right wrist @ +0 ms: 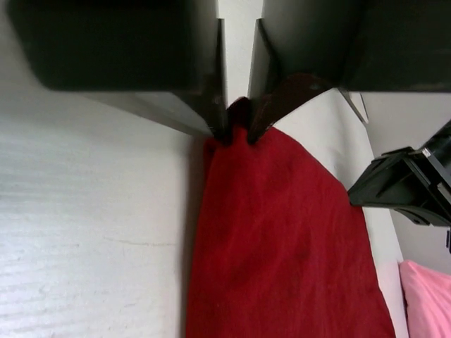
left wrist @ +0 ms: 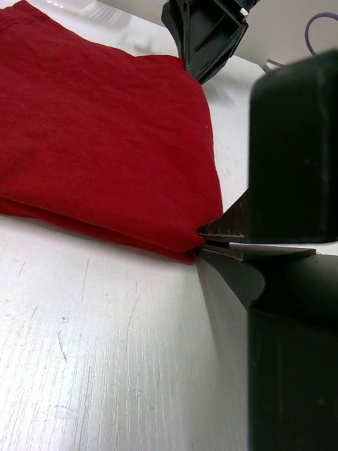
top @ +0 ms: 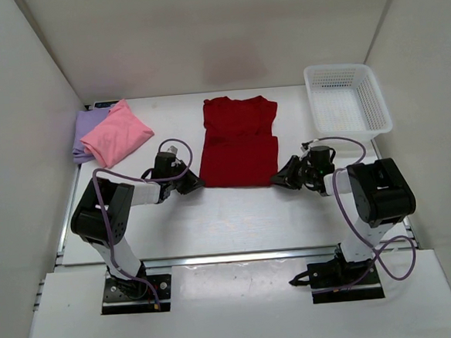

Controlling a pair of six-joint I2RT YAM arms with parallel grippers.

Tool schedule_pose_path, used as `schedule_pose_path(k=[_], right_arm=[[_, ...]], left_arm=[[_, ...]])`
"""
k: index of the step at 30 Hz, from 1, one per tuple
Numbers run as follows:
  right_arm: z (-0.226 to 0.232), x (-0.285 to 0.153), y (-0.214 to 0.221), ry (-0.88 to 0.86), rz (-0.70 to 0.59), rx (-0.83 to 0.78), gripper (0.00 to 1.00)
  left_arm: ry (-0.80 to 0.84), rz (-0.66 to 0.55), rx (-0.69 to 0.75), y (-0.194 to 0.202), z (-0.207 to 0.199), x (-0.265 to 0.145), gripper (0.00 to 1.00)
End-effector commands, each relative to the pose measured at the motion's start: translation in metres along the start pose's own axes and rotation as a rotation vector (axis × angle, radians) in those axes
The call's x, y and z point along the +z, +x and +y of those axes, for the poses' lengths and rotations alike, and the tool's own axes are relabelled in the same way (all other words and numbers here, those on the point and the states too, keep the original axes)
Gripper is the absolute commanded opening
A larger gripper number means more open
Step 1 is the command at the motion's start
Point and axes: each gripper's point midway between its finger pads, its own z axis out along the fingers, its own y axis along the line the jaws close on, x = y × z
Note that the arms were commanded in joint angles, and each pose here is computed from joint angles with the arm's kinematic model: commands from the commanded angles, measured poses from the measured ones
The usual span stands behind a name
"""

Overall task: Fold and stack the t-shirts
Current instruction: Grab one side of the 2/3 rectangular tshirt with both arms, then fold the long partially folded tshirt into a neat square

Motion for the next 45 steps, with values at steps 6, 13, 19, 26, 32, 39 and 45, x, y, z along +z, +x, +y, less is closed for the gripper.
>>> schedule_pose_path(k=[6,13,19,26,32,39,45], right_arm=[[-0.002,-0.002,0.006,0.032,-0.012,-0.049,0.00],[-0.008,-0.046,0.085,0.105,0.133,-0.125,0.00],[0.010,-0.085,0.133,0.125,0.204,-0.252,0.00],[0.095,-0.091,0.051,0.006,0.064,-0.383,0.00],[0.131,-0.036,-0.070,0.033,-0.046,-0.426,0.00],[0.126,0.025,-0.167,0.026,-0.069,-0.396,0.00],[0.096,0.082,-0.202,0.029,-0.019,-0.341,0.00]], left_arm=[[-0.009,-0.004,0.034,-0.001,-0.005,-0.010,0.00],[-0.106,0.092,0.124,0.052,0.030,-0.062,0.00],[-0.139,0.164,0.153,0.103,0.048,-0.132,0.00],[-0.010,-0.085,0.222,0.004,-0.048,-0.167,0.00],[-0.052,-0.218,0.240,-0.095,-0.097,-0.106,0.00],[-0.081,-0.241,0.179,-0.162,-0.106,-0.027,0.00],[-0.141,-0.206,0.096,-0.191,-0.076,0.029,0.00]])
